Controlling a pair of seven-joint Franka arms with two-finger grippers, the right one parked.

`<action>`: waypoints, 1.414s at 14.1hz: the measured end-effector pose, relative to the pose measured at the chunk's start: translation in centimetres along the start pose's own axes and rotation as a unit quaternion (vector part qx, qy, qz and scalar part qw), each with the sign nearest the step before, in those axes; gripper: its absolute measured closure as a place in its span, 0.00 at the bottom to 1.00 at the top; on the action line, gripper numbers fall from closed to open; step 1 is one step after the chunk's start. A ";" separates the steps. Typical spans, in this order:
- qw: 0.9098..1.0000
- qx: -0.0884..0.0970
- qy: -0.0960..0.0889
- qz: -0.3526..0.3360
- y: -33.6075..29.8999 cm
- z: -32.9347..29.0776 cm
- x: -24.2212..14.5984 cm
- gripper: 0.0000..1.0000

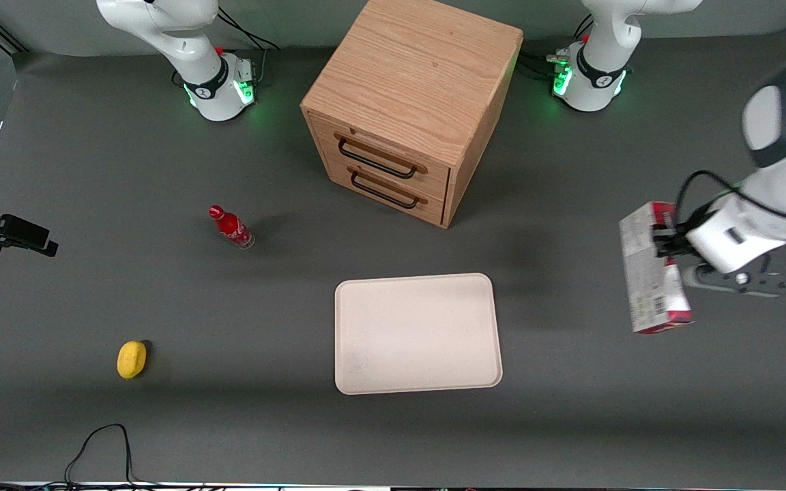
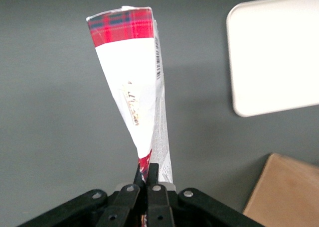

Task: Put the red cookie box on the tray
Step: 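Carry the held cookie box over to the white tray, then lower the box onto the tray and open the left gripper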

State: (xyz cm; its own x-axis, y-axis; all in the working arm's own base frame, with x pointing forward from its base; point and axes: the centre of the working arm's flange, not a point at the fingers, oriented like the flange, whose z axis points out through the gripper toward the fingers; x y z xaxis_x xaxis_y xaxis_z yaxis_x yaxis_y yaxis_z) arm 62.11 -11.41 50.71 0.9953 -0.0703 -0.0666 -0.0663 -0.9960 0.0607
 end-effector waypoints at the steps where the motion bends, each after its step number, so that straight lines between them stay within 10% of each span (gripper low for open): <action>1: 1.000 -0.003 0.000 -0.022 2.8 0.7 0.9 0.97; 7: 0.997 0.012 -0.030 -0.072 17.0 12.2 5.8 0.97; 17: 0.998 0.032 -0.006 -0.047 21.9 24.9 7.9 0.97; 20: 0.998 0.041 0.014 -0.040 22.1 23.5 8.4 0.71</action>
State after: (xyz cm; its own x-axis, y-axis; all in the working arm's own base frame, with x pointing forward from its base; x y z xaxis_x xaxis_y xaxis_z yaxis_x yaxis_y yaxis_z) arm 67.33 -35.28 28.07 0.9991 0.0094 -0.0402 0.0084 -0.9997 -0.0247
